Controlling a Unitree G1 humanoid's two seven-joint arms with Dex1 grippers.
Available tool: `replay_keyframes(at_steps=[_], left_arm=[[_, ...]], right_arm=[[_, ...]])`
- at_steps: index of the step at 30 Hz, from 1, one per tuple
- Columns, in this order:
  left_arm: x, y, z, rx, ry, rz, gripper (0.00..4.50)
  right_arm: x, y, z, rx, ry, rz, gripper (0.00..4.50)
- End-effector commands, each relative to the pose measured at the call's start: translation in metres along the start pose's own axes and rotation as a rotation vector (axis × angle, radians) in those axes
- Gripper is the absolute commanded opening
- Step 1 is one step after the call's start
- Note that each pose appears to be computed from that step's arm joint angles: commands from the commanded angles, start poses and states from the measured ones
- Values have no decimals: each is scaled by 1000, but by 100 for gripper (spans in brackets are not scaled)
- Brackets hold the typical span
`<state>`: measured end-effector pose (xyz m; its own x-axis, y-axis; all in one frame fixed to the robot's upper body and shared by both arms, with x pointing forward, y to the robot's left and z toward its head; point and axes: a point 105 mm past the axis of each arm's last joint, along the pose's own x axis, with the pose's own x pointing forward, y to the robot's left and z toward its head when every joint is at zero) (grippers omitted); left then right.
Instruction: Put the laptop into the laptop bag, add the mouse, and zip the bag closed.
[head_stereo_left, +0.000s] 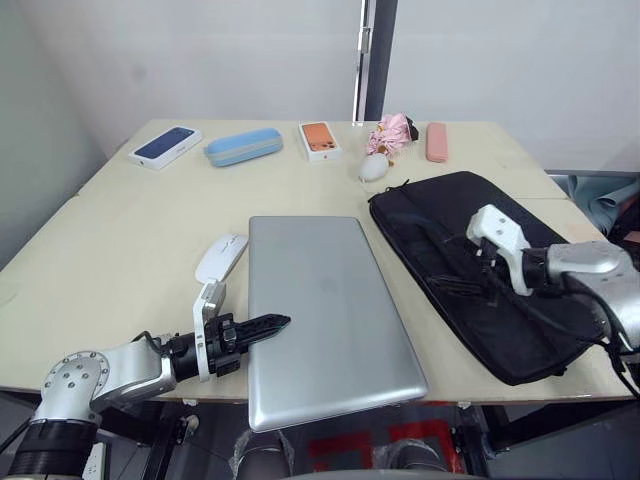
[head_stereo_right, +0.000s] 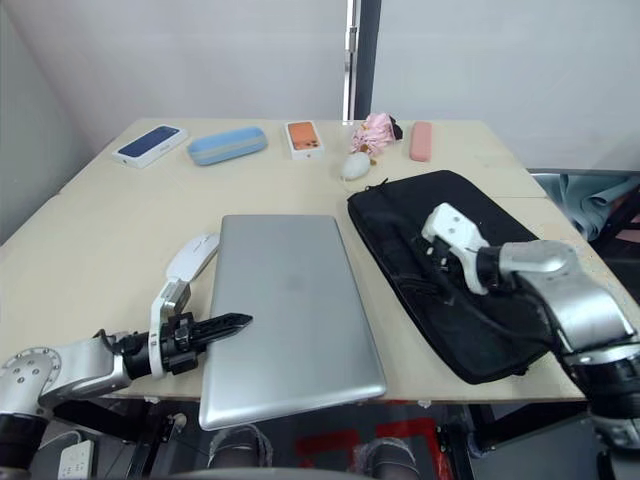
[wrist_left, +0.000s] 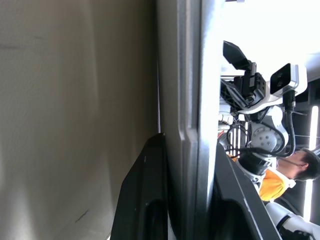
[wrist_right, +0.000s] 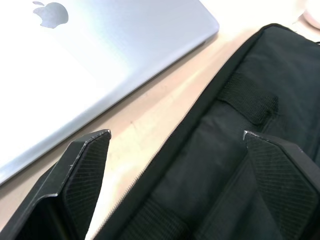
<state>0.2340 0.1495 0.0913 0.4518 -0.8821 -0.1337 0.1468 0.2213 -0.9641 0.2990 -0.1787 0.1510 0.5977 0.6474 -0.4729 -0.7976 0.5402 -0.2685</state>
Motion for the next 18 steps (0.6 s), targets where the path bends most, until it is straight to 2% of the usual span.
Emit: replay_keyframes(at_steps=[1,13,16,18], left_arm=[[2,-32,6,53,-31,-155,29],[4,-35,5,64,-38,-166,29],[5,-37,5,68,-41,-173,29],[6,-37,5,69,-38,-174,29]], right_arm=[[13,7,4,-49,8,-65,444],[39,9,-15,-41,68,-141,444],[41,8,-18,-34,79,-158,365],[42,6,-20,-16,80,-171,297]])
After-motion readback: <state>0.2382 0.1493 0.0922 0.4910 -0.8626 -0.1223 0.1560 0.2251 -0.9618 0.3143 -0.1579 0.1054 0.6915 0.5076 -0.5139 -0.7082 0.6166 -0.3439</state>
